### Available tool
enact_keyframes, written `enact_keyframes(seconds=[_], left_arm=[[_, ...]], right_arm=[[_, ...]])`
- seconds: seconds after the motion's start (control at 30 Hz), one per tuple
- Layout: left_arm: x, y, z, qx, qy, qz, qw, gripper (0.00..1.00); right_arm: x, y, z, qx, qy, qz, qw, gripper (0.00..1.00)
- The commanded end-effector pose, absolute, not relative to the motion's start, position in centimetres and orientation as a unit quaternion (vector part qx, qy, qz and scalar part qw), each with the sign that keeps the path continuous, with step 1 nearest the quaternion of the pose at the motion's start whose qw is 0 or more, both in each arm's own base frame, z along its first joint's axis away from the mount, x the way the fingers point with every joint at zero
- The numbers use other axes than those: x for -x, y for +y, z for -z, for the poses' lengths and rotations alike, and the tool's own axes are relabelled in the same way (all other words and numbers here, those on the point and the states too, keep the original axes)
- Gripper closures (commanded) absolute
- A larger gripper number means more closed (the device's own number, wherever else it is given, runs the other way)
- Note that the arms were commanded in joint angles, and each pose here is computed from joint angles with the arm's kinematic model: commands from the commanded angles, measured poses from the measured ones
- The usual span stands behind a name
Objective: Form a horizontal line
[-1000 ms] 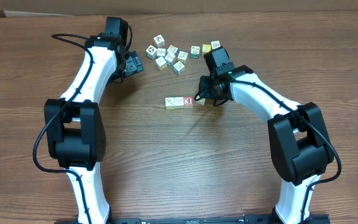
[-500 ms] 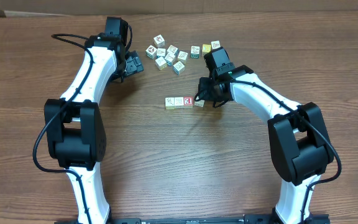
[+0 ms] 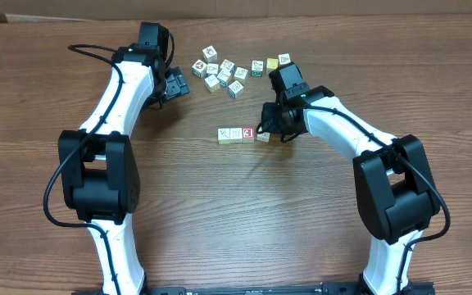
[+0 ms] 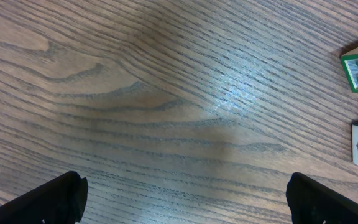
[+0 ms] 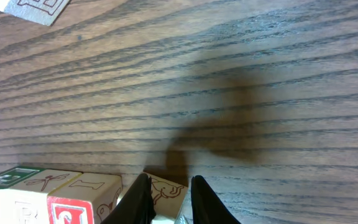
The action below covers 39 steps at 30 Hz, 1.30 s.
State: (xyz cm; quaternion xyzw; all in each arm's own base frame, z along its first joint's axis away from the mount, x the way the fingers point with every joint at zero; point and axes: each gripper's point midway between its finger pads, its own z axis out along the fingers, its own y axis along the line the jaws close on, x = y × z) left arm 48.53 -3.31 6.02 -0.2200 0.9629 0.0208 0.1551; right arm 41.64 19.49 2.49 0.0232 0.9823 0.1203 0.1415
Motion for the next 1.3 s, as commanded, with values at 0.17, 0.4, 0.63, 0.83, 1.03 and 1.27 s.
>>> enact_keyframes(seconds=[0.17,0.4,0.63,0.83,1.03,1.27], left_arm=[[-48.9,-4.1,-6.5,0.209,0.964,-0.016,0.162,0.00],[-49.0,-4.1,-6.5,0.209,0.964,-0.016,0.162,0.00],[-49.0,-4.1,-6.5,0.209,0.964,-0.016,0.162,0.00],[-49.0,-4.1,-6.5,0.209,0.964,-0.015,0.162,0.00],[-48.9,-4.1,-6.5,0.209,0.964,-0.016,0.162,0.00],[-48.9,-4.1,-6.5,0.209,0.964,-0.016,0.162,0.00]], right_arm=[[-41.9,19.8,-3.9,-0.021,0.978,-0.134,0.156,0.81],[-43.8,18.8,-4.4,-0.031,0.973,-0.106,0.201,0.76],[-44.0,17.0,-4.2,-0.056,0.974,-0.060,0.211,0.76],[-43.0,16.6,-3.8,-0.064,0.978,-0.051,0.190,0.78],[-42.2,16.6,-3.5,-0.061,0.982,-0.054,0.172,0.79],[-41.5,18.3,-3.5,-0.052,0.982,-0.098,0.150,0.79]])
